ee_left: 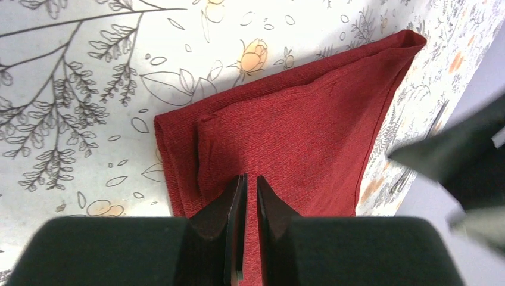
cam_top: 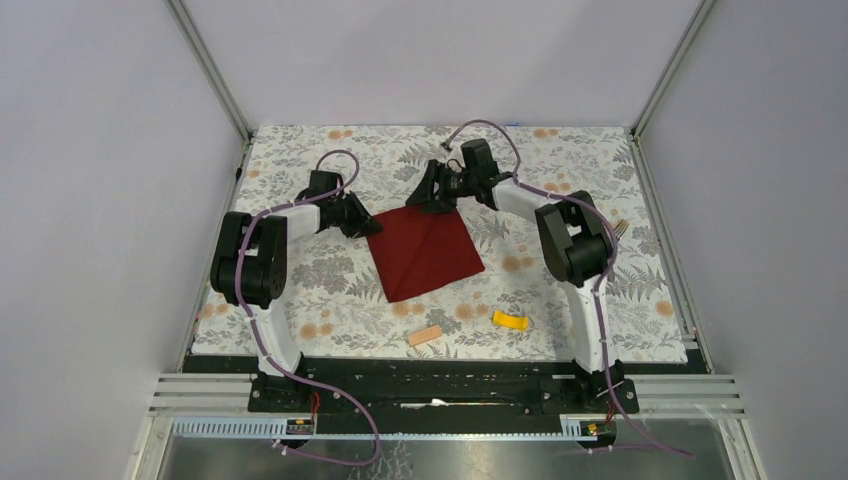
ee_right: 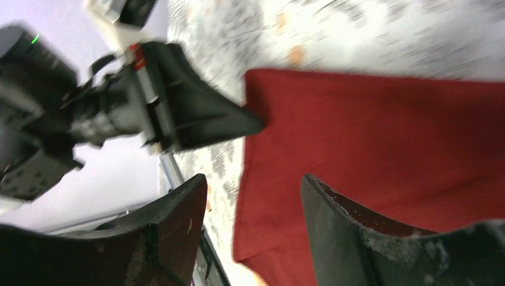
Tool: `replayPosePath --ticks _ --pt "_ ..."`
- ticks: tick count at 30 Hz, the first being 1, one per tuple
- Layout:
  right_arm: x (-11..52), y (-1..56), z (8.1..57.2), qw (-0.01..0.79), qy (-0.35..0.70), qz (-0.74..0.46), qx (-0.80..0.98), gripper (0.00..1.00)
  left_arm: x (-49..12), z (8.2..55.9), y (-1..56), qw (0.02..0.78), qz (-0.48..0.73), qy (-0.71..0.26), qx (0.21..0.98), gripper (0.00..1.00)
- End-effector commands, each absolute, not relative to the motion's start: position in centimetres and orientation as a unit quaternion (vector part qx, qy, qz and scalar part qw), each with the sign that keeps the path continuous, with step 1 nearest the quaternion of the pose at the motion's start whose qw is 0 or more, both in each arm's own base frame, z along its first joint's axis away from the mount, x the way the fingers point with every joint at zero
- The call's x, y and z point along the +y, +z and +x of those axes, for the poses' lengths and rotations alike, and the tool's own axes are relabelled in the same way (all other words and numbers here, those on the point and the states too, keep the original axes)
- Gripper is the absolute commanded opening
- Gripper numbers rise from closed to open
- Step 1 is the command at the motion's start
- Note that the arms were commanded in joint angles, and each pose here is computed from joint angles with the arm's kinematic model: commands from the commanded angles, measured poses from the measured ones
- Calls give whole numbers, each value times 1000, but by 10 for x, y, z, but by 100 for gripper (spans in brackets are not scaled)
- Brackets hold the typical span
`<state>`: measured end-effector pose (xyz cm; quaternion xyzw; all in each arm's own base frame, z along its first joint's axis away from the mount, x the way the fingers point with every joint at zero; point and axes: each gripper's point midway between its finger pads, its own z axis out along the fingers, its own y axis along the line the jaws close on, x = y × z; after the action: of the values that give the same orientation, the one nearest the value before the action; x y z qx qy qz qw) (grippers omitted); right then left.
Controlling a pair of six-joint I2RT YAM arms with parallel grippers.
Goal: Fold the napkin into a case and place the utensils inside
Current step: Pick up the upper triangle-folded napkin from the center of the board.
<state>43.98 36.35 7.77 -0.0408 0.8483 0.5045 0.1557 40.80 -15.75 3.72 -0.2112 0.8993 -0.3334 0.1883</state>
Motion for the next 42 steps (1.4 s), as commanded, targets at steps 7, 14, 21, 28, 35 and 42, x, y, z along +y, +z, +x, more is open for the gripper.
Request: replayPosePath --ticks 7,14,21,28,35,42 --pt "444 111 303 104 588 -93 797 58 -139 399 18 190 -229 -308 904 9" --pt "454 77 266 56 579 -108 806 41 -135 393 13 187 -235 -304 904 5" --pt "446 57 251 37 576 -97 811 40 -128 388 6 182 -248 -295 904 0" --pt "441 32 235 15 563 -89 821 40 -124 384 1 178 -257 -287 906 0" --pt "435 25 229 10 551 -91 829 40 -118 386 -4 173 -266 -282 905 0" --pt "431 23 216 2 544 -109 832 42 -113 385 -9 168 -272 -279 905 0"
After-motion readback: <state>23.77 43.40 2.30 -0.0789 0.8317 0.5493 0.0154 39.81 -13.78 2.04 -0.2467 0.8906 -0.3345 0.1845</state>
